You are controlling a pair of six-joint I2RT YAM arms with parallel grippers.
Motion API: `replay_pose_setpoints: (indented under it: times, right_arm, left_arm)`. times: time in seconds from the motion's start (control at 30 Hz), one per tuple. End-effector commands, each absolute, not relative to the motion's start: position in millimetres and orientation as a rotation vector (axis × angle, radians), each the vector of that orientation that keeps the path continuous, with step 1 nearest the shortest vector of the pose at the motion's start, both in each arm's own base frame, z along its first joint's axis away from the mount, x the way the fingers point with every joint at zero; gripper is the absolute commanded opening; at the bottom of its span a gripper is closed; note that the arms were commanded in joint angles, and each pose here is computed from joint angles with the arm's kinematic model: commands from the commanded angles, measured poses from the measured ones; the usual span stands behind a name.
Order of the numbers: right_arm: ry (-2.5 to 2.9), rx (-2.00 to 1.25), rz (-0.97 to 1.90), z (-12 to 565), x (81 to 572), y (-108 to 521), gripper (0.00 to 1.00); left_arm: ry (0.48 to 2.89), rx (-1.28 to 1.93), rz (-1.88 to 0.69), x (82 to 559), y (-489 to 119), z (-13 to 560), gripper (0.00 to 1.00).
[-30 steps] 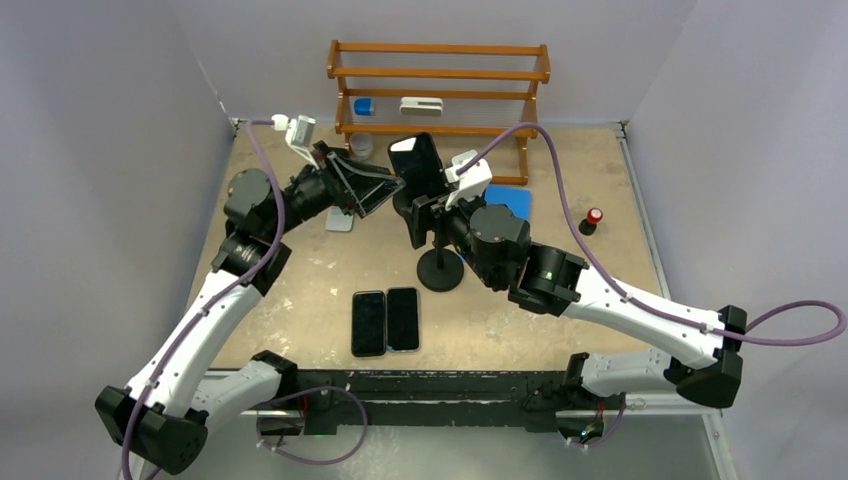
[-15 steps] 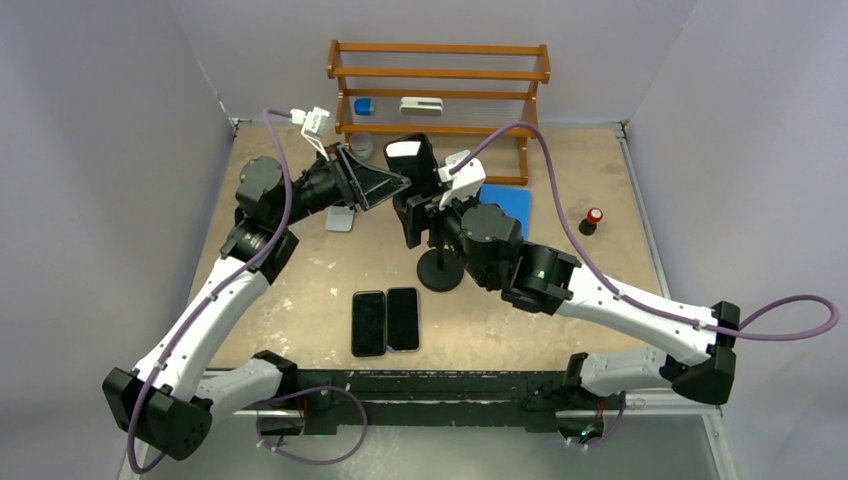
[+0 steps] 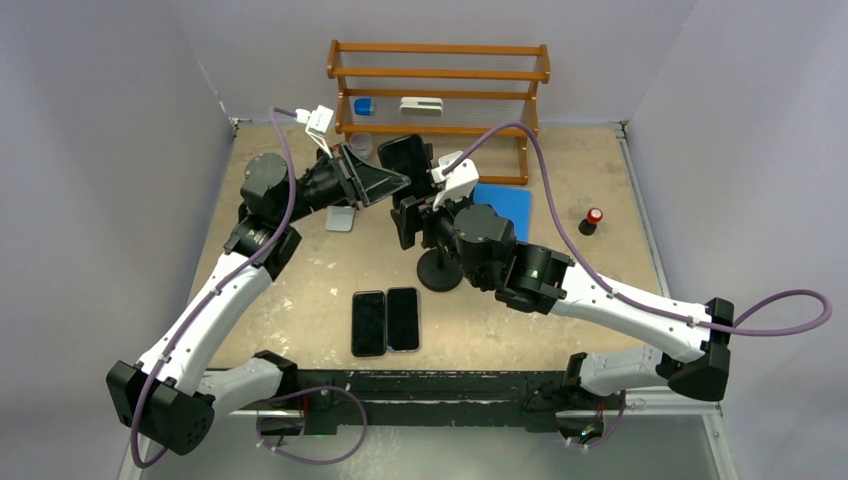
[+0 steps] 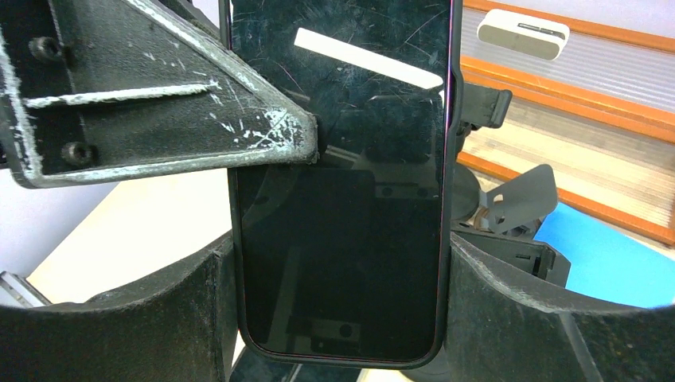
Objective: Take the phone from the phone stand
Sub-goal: Place the phone at the center of the board.
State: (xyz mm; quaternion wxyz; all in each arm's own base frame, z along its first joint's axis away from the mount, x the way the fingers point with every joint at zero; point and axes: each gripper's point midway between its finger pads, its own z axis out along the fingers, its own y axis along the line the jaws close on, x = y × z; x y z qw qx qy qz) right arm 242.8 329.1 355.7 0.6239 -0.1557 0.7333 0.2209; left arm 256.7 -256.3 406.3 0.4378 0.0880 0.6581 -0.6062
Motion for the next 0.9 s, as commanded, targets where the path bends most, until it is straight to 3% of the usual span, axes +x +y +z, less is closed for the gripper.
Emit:
replay_pose_setpoints:
  times: [0.0, 0.13, 0.2, 0.33, 0.47, 0.6, 0.87]
  right_arm:
    - [1.563, -0.227, 0.612, 414, 243, 325, 0.0]
    - [1.559, -0.244, 0.636, 414, 239, 327, 0.01]
    - [1.555, -0.258, 0.657, 414, 236, 328, 0.17]
    - [1.557, -0.288, 0.701, 414, 229, 332, 0.64]
    - [1.549, -0.352, 0.777, 415, 216, 338, 0.91]
    - [1.536, -0.371, 0.827, 416, 207, 336, 0.99]
    - [1.516, -0.427, 0.975, 422, 175, 321, 0.99]
  left_arm:
    - [1.557, 0.266, -1.529, 251, -256, 429, 0.15]
    - [1.555, 0.265, -1.535, 251, -256, 428, 0.0]
    - [1.553, 0.262, -1.535, 250, -256, 427, 0.0]
    - [1.542, 0.253, -1.559, 247, -255, 429, 0.0]
    - [1.517, 0.251, -1.571, 242, -253, 433, 0.0]
    - [1.494, 0.25, -1.572, 238, -250, 438, 0.0]
    - [1.431, 0.287, -1.553, 221, -243, 450, 0.0]
